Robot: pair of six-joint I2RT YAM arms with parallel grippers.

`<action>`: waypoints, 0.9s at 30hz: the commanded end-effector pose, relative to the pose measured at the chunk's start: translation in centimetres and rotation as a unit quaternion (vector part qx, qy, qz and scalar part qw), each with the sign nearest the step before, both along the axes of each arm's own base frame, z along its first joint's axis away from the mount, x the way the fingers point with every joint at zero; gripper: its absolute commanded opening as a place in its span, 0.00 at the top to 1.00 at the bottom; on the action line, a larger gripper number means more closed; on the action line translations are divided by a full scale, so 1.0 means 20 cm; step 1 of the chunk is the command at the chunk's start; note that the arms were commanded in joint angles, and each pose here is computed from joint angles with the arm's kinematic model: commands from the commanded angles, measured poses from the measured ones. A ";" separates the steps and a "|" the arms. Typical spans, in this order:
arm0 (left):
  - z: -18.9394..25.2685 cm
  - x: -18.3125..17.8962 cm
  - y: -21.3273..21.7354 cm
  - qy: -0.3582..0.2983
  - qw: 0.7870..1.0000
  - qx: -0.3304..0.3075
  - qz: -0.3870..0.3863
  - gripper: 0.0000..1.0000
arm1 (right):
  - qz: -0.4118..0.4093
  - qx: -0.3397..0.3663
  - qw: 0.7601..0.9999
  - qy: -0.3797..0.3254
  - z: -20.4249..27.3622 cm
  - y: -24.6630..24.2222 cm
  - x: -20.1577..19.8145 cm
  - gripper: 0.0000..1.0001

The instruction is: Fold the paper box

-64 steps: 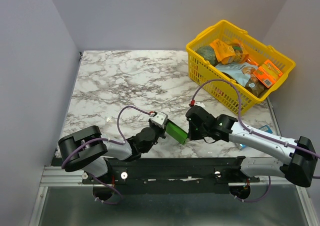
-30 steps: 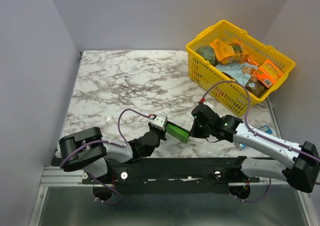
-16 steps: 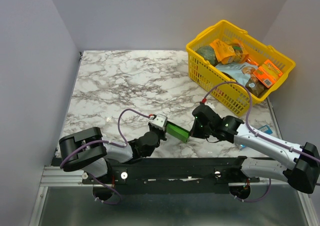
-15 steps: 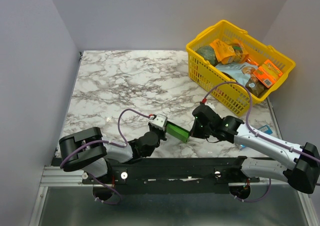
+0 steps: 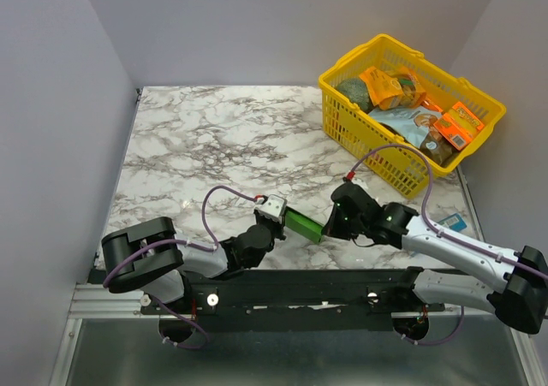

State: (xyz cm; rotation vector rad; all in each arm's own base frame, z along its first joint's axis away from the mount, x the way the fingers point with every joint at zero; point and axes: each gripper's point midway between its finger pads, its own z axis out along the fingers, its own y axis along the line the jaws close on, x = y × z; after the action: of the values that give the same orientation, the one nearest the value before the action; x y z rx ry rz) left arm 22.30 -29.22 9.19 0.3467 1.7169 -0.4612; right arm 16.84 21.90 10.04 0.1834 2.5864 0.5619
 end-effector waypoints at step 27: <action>-0.44 -0.23 0.11 0.085 0.979 0.167 -0.082 1.00 | 0.064 -0.050 0.991 -0.103 0.21 -0.09 0.04 0.37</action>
State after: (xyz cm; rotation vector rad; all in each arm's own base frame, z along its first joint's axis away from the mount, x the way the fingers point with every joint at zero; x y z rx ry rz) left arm 21.19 -30.26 9.16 0.4008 1.7163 -0.4963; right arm 16.55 21.42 14.35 -0.0627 2.4921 0.5622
